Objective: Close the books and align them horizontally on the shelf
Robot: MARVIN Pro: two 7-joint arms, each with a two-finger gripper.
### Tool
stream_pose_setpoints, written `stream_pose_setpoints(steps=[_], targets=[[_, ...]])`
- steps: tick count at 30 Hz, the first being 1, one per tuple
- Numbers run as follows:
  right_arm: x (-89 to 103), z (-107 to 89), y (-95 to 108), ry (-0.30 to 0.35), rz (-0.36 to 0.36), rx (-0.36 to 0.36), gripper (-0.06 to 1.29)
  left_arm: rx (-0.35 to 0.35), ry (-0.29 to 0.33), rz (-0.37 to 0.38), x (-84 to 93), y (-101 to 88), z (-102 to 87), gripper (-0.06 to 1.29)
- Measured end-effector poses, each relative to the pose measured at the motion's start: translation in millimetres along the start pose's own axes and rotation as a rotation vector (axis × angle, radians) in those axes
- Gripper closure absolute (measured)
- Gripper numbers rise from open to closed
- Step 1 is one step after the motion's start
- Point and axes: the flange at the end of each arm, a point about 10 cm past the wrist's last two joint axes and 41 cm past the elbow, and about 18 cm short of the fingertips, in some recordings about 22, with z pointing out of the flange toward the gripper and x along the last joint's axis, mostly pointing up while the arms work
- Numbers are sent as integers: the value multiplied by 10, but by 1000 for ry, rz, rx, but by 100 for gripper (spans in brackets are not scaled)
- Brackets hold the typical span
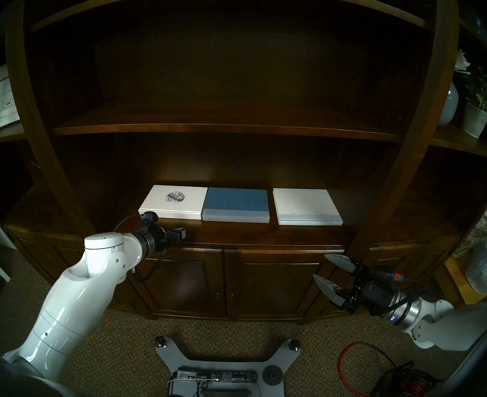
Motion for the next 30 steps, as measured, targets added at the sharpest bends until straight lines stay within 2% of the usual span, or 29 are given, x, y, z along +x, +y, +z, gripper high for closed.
stream_pose_setpoints(steps=[22, 30], targets=[[0, 0, 0, 0, 0, 0, -1, 61, 60, 57, 275, -133, 596, -3], [0, 0, 0, 0, 0, 0, -1, 47, 56, 51, 345, -160, 694, -2]])
